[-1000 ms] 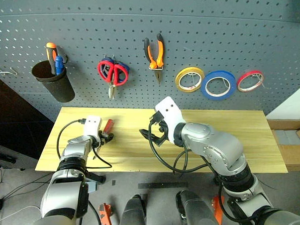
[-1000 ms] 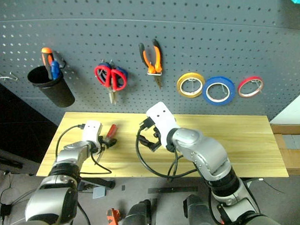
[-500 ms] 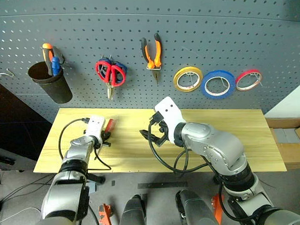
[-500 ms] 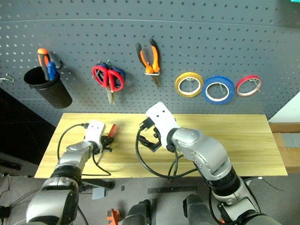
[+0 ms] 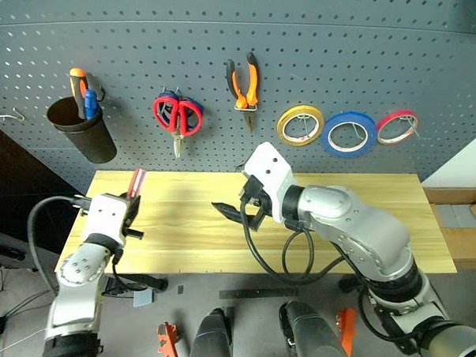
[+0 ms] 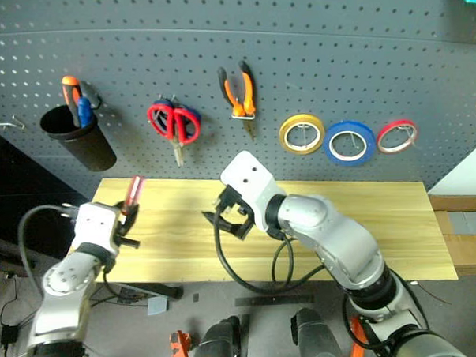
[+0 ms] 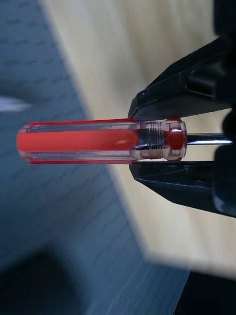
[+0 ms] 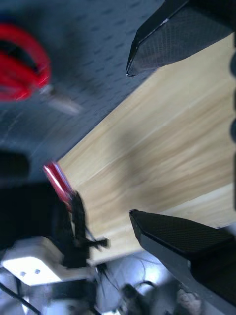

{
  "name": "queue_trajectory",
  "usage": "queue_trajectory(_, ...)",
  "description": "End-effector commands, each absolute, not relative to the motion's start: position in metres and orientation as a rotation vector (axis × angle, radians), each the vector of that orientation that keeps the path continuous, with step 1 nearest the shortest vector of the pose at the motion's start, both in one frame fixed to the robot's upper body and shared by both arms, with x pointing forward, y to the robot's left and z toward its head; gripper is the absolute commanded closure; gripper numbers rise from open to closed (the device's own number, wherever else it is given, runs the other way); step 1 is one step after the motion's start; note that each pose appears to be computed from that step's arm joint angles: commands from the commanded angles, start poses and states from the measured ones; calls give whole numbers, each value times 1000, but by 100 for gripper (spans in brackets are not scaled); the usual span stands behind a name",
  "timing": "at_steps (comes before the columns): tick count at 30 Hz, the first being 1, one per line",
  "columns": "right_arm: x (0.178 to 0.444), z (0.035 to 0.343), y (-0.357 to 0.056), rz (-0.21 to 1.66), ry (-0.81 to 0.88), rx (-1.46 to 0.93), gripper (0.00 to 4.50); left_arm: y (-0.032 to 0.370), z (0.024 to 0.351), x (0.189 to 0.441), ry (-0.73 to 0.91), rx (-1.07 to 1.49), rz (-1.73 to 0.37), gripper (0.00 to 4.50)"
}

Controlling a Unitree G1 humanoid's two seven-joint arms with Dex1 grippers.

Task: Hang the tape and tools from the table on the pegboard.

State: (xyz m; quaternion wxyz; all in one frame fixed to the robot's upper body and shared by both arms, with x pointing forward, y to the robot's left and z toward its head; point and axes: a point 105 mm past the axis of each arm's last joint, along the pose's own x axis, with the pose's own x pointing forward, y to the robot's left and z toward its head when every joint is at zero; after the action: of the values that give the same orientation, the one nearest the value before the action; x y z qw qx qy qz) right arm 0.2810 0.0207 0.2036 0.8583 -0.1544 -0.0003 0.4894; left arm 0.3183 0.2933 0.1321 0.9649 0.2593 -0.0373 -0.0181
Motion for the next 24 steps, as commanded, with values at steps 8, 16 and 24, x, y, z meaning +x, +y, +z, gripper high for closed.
queue_trajectory(8,281,234,25,1062,-167,-324,0,279,310,316,-694,586,153,369)
queue_trajectory(16,294,247,22,991,-197,-294,0,296,371,338,-849,443,235,369)
queue_trajectory(24,296,261,24,966,-249,-274,0,310,359,369,-834,384,266,369)
